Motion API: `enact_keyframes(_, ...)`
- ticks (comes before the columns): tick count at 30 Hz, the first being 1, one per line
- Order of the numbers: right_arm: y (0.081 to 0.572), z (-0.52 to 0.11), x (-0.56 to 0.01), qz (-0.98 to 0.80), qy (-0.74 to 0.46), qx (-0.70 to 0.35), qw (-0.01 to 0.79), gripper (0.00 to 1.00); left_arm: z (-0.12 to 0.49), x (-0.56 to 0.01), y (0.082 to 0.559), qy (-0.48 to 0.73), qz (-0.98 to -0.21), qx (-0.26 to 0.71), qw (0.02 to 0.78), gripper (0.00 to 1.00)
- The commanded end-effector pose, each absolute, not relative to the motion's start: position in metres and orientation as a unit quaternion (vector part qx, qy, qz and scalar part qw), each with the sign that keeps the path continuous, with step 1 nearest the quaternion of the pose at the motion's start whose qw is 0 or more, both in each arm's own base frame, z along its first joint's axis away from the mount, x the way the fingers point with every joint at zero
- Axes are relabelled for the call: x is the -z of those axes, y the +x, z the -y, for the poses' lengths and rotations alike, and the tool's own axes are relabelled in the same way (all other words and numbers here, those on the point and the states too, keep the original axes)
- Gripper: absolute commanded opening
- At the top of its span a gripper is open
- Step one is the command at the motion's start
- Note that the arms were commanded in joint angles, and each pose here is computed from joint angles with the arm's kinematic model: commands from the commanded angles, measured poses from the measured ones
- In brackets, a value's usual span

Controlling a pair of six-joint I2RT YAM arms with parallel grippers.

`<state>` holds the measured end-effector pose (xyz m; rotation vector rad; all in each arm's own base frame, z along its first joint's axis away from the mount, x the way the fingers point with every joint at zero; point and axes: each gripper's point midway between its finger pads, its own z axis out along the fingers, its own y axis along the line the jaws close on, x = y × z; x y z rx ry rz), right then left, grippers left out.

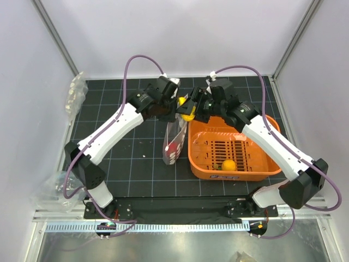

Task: Place the food in the zip-top bag and seal the zipper
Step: Place the fake fruit in the zipper food storage bag.

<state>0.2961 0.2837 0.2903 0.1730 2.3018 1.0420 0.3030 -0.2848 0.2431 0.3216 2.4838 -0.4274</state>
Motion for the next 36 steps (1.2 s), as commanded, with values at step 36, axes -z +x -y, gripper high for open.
enact_keyframes(36,0.292,-0.294,-0.243,-0.941,0.048,-0.256,0.218,0.48,0.288,-0.255,0.323,0.1,-0.93,0.142,0.324,0.0)
